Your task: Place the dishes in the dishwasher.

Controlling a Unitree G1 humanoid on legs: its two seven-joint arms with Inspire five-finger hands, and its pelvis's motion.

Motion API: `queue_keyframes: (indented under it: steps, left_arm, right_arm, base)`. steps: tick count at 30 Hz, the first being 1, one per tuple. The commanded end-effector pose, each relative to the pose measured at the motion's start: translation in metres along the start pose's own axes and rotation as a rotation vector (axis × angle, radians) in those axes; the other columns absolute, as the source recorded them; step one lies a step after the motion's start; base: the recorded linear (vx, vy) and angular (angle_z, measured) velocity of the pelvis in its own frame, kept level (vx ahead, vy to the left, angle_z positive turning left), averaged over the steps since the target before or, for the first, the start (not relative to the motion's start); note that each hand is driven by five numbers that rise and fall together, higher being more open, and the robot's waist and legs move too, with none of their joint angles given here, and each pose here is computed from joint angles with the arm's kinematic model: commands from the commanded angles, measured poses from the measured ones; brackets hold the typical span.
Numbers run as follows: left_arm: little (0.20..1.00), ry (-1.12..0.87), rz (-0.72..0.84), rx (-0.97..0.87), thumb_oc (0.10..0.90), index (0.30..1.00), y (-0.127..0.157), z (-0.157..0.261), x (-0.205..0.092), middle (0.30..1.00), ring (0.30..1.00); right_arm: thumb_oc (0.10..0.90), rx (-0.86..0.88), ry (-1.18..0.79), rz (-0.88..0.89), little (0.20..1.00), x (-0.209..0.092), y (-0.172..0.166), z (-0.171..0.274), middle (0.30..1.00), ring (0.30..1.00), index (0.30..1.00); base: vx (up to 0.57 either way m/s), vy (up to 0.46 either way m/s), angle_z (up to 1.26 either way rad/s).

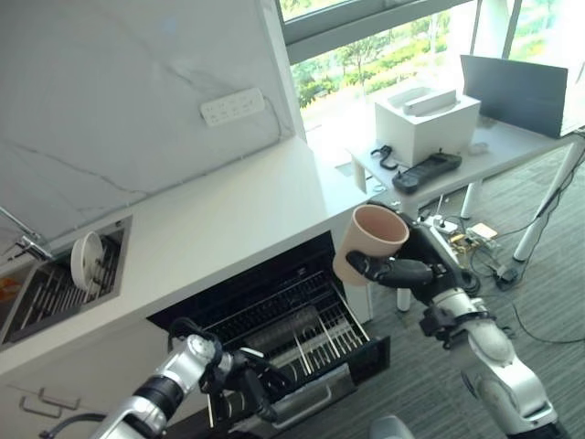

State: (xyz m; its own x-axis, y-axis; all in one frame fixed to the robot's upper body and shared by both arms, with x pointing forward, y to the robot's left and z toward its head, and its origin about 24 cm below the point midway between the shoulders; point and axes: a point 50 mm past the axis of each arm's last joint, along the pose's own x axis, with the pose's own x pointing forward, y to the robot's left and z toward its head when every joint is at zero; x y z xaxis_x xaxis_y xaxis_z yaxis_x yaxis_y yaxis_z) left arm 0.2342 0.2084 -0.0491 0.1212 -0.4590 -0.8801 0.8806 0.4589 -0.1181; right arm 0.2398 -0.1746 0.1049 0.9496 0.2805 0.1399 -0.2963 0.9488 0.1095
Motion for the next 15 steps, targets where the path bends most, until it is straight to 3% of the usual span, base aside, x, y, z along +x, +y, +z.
queue_keyframes:
  steps: [1, 5, 7, 11, 15]
  left_arm:
    - [0.9, -0.208, -0.488, -0.068, 0.8, 0.9, -0.057, 0.011, 0.019, 0.9, 0.9]
    - [0.9, -0.331, -0.223, -0.078, 0.8, 0.9, -0.038, 0.029, 0.011, 0.9, 0.9]
    - [0.9, -0.467, 0.026, -0.138, 0.8, 0.9, -0.017, 0.046, -0.008, 0.9, 0.9]
    - [0.9, -0.926, 0.556, -0.428, 0.8, 0.9, 0.022, 0.065, -0.068, 0.9, 0.9]
    - [0.9, -1.178, 0.736, -0.523, 0.8, 0.9, 0.022, 0.063, -0.092, 0.9, 0.9]
  right_arm:
    - [0.4, 0.026, -0.403, 0.137, 0.3, 0.021, 0.022, 0.069, 0.3, 0.3, 0.3]
    - [0.4, 0.016, -0.401, 0.12, 0.3, 0.019, 0.021, 0.068, 0.3, 0.3, 0.3]
    - [0.4, 0.01, -0.401, 0.094, 0.3, 0.016, 0.019, 0.067, 0.3, 0.3, 0.3]
    - [0.4, -0.008, -0.405, -0.005, 0.3, 0.005, 0.009, 0.06, 0.3, 0.3, 0.3]
    - [0.4, -0.007, -0.424, -0.064, 0.3, 0.002, 0.004, 0.059, 0.3, 0.3, 0.3]
  base:
    - [-0.02, 0.017, 0.05]
    - [-0.01, 0.003, 0.07]
    - [-0.01, -0.016, 0.11]
    - [-0.03, -0.04, 0.19]
    - [-0.03, -0.106, 0.38]
